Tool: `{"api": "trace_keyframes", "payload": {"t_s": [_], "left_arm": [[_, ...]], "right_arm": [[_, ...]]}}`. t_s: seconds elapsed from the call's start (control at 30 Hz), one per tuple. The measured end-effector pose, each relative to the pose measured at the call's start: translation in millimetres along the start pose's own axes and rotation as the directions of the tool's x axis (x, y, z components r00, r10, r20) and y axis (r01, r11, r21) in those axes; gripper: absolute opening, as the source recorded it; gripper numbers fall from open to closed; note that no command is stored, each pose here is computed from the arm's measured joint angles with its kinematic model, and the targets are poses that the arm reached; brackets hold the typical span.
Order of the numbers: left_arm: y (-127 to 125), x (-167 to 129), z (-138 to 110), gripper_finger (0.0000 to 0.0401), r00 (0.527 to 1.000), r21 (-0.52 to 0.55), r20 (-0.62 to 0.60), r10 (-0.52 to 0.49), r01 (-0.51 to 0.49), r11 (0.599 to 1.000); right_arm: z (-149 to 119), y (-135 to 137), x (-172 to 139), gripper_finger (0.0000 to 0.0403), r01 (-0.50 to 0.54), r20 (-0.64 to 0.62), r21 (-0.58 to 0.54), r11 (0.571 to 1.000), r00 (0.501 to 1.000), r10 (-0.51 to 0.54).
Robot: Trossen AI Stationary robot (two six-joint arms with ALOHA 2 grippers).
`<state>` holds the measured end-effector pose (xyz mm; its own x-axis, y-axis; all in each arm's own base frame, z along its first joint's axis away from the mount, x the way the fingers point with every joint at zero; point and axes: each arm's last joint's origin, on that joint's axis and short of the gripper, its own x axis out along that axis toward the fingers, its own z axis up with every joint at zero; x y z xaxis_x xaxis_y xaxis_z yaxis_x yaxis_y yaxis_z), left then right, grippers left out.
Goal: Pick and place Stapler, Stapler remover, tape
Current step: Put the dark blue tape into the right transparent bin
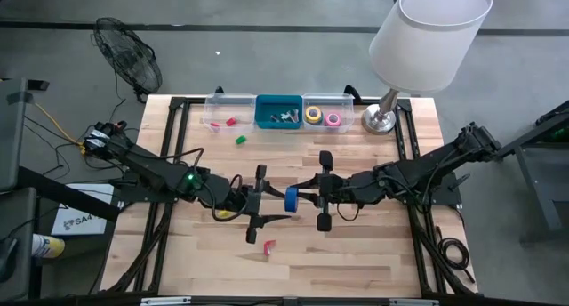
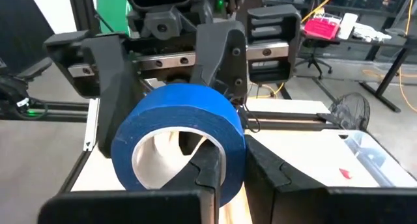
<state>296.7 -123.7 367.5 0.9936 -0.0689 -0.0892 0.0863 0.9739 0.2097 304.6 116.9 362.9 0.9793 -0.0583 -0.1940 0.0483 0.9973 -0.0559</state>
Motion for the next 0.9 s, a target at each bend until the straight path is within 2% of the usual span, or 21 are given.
{"api": "trace_keyframes", "payload": {"t_s": [0.17,0.47,0.73,0.9], "left_arm": [[1.4,-1.7,-1.9,0.0228,0.999,0.031,-0.033,0.038,-0.037,0.999],[10.3,-17.8,5.3,0.0227,0.996,0.033,-0.051,0.068,-0.066,0.997],[16.1,-31.4,7.0,0.0227,0.992,0.040,-0.096,0.081,-0.077,0.996],[18.5,-35.7,7.2,0.0227,0.988,0.029,-0.114,0.104,-0.102,0.994]], "right_arm": [[-2.5,-0.8,-0.5,0.0031,0.011,-0.029,0.018,1.000,1.000,-0.010],[-10.8,-2.5,-5.9,0.0031,0.006,-0.125,0.039,0.999,0.992,-0.001],[-16.3,-10.9,-20.9,0.0031,0.046,-0.237,0.041,0.998,0.971,-0.035],[-16.8,-15.4,-27.7,0.0031,0.098,-0.260,0.039,0.994,0.962,-0.084]]}}
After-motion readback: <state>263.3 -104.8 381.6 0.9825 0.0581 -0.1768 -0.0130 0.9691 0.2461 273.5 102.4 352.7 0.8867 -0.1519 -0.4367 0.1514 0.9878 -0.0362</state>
